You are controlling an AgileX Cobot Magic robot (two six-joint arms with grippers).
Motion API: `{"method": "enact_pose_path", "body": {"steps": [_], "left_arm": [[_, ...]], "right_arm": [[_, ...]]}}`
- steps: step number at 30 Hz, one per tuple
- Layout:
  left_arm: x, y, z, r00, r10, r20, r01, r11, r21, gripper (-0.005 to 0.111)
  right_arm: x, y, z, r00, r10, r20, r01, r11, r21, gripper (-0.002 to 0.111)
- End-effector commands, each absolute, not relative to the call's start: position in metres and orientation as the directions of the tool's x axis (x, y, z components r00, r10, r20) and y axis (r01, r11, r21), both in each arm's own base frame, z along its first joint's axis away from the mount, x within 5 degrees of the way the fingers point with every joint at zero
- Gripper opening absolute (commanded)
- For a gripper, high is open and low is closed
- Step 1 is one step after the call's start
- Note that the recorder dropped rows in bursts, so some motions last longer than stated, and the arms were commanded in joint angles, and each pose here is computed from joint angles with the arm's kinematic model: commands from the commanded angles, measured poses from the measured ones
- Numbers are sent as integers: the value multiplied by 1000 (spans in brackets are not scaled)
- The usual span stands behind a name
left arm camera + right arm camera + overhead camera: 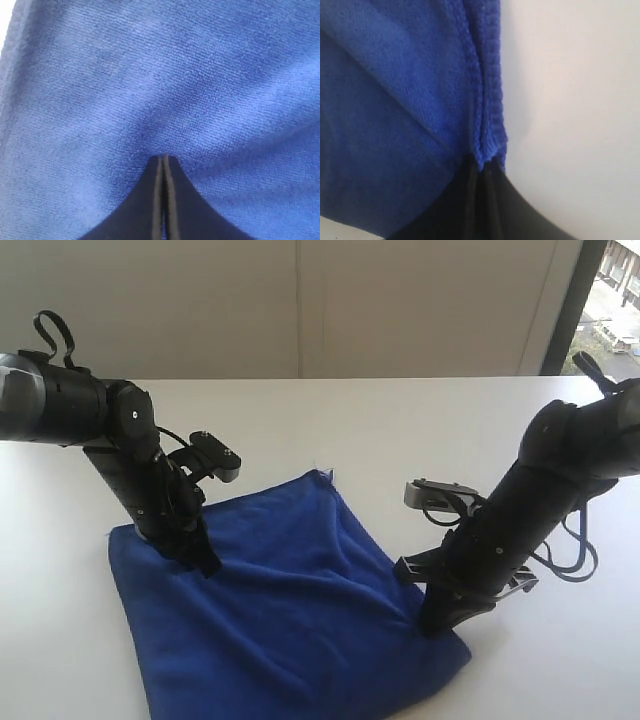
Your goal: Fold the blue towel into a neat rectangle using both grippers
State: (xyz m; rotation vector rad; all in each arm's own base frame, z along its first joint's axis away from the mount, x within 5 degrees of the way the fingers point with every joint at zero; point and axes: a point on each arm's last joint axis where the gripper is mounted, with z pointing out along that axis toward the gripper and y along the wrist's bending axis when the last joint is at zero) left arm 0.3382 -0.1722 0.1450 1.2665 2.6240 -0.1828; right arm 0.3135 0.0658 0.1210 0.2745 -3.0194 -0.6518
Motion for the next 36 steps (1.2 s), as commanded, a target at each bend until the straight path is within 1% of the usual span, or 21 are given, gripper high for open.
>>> {"method": "enact_pose_path", "body": {"steps": [1, 3, 4, 6, 9, 13, 15, 21, 26, 28, 32, 36], "left_arm": [[335, -169, 122, -611, 770, -185, 787, 617, -32, 0], [336, -170, 123, -608, 770, -191, 788, 615, -29, 0], [337, -171, 125, -609, 769, -194, 787, 616, -31, 0], [340, -172, 127, -610, 766, -203, 786, 617, -30, 0], [341, -173, 129, -608, 766, -208, 786, 617, -28, 0], [341, -173, 129, -606, 768, -208, 788, 615, -27, 0], [341, -173, 129, -606, 768, -208, 788, 615, -27, 0], [341, -173, 129, -605, 769, -209, 789, 614, -27, 0], [341, -173, 129, -605, 769, -209, 789, 614, -27, 0], [341, -173, 129, -605, 769, -209, 789, 614, -27, 0], [341, -173, 129, -605, 769, -209, 789, 614, -27, 0], [341, -173, 129, -605, 769, -209, 789, 614, -27, 0]], "right_arm": [[315, 60, 114, -974, -224, -27, -219, 910, 353, 0], [317, 64, 120, -968, -239, -76, -249, 888, 387, 1], [318, 66, 123, -966, -239, -104, -260, 875, 409, 4], [319, 70, 128, -957, -250, -147, -290, 847, 446, 11], [321, 75, 133, -953, -241, -183, -301, 816, 493, 24], [324, 76, 133, -954, -220, -202, -293, 821, 490, 41], [325, 75, 133, -953, -212, -215, -292, 829, 477, 46], [330, 74, 133, -947, -189, -259, -293, 837, 462, 46], [330, 83, 139, -937, -184, -297, -324, 773, 546, 46], [330, 83, 140, -936, -181, -300, -325, 770, 550, 46], [328, 82, 138, -933, -220, -286, -345, 773, 532, 46], [320, 80, 136, -940, -271, -210, -342, 773, 534, 46]]}}
